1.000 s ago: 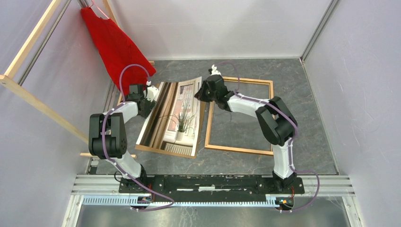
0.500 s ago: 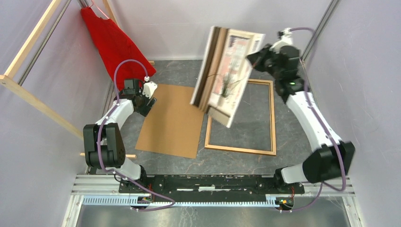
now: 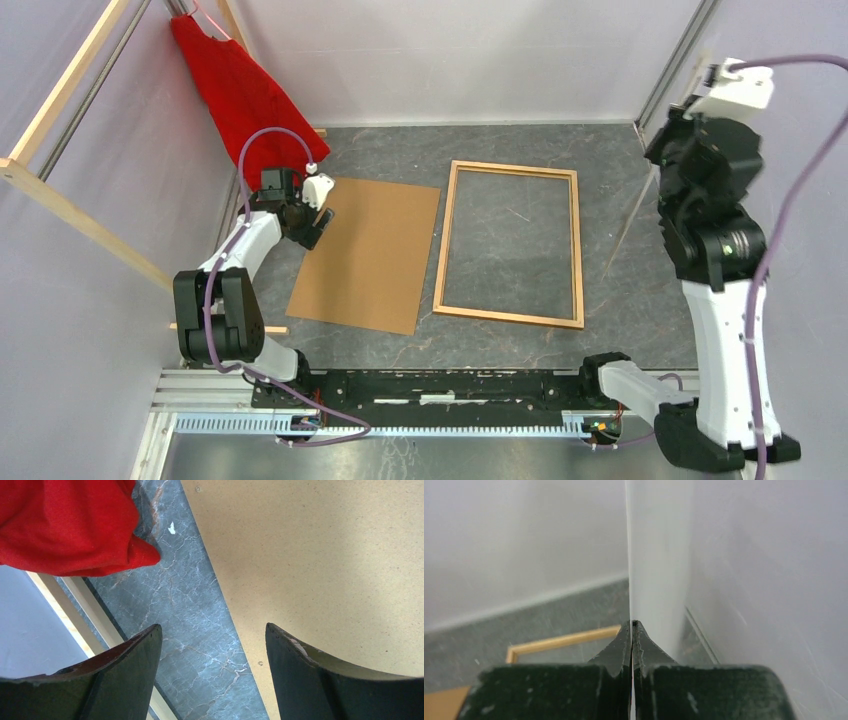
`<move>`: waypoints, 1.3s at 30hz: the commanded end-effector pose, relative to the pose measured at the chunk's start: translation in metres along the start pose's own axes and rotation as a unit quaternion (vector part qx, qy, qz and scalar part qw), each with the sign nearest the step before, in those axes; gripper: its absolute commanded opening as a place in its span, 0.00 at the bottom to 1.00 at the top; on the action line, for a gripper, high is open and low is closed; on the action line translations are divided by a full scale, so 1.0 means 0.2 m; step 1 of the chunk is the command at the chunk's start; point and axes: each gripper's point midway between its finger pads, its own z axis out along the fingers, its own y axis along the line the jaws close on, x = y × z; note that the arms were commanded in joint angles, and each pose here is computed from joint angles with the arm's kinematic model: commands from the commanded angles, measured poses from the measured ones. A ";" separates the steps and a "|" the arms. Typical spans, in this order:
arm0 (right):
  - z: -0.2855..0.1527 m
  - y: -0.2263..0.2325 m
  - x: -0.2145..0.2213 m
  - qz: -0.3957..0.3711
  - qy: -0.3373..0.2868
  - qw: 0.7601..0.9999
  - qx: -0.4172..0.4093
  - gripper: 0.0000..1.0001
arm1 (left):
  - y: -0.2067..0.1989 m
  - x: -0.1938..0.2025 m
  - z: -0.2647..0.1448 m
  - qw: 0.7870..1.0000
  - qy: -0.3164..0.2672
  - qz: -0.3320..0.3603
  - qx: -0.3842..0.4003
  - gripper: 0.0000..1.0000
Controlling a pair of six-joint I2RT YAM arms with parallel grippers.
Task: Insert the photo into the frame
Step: Turn over the photo from the photo frame.
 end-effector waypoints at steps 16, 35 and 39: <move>0.10 0.71 1.55 0.209 0.393 0.877 -0.182 0.00 | -0.12 -0.08 0.00 1.000 -0.016 0.009 0.005 0.83; 0.24 0.98 1.69 0.330 0.362 0.871 -0.043 0.00 | -0.14 -0.07 0.05 1.000 0.002 0.022 -0.001 0.82; 0.28 0.97 1.71 0.353 0.341 0.871 -0.007 0.00 | -0.15 -0.06 0.06 1.000 0.005 0.023 0.000 0.82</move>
